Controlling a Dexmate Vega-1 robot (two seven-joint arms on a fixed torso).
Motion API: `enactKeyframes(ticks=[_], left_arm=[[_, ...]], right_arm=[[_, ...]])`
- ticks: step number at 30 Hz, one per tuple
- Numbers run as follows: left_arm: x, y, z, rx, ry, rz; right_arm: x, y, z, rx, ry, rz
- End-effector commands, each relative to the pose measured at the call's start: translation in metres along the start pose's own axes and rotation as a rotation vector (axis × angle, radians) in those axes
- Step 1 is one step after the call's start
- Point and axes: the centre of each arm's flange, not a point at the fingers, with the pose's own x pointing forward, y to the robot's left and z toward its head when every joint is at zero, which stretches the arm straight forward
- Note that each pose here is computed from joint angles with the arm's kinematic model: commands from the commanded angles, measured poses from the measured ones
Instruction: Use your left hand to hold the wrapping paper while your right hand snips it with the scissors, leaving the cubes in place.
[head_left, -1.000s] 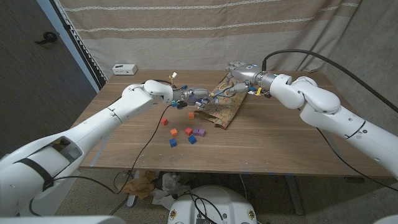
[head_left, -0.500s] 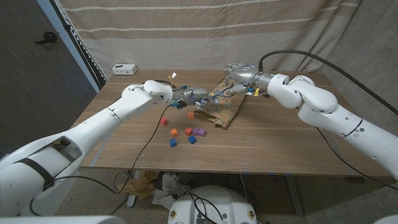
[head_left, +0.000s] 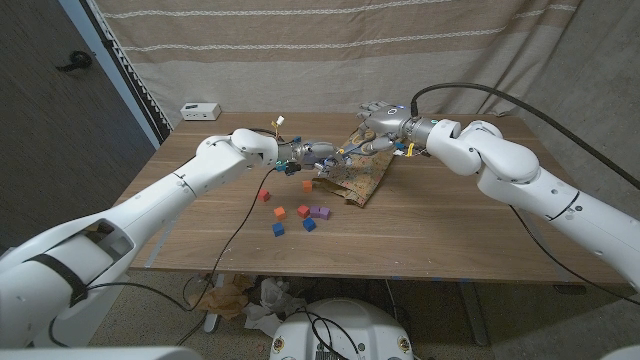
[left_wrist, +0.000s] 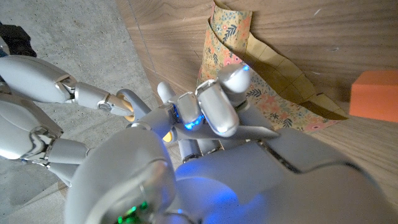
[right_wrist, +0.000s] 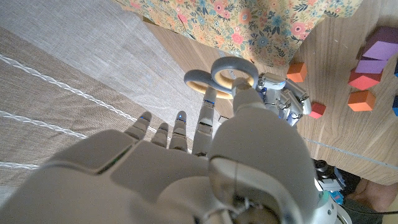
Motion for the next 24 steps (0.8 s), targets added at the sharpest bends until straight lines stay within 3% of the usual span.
enactKeyframes(ticks=[1,14,24], left_arm=[[-0.0020,-0.0015,-0.0006,-0.004,0.001,0.003],[-0.0015,-0.0016,0.0032,0.017,0.001,-0.002],[-0.0009,-0.0032,0.0036,0.015,-0.002,-0.001]], right_arm=[[-0.0002,0.0003,0.0028,-0.020,-0.009,0.010],[0.0008,-0.0011,0.0104,-0.096,-0.036,0.040],[0.0020,-0.0045,0.0087,-0.134,-0.031,0.068]])
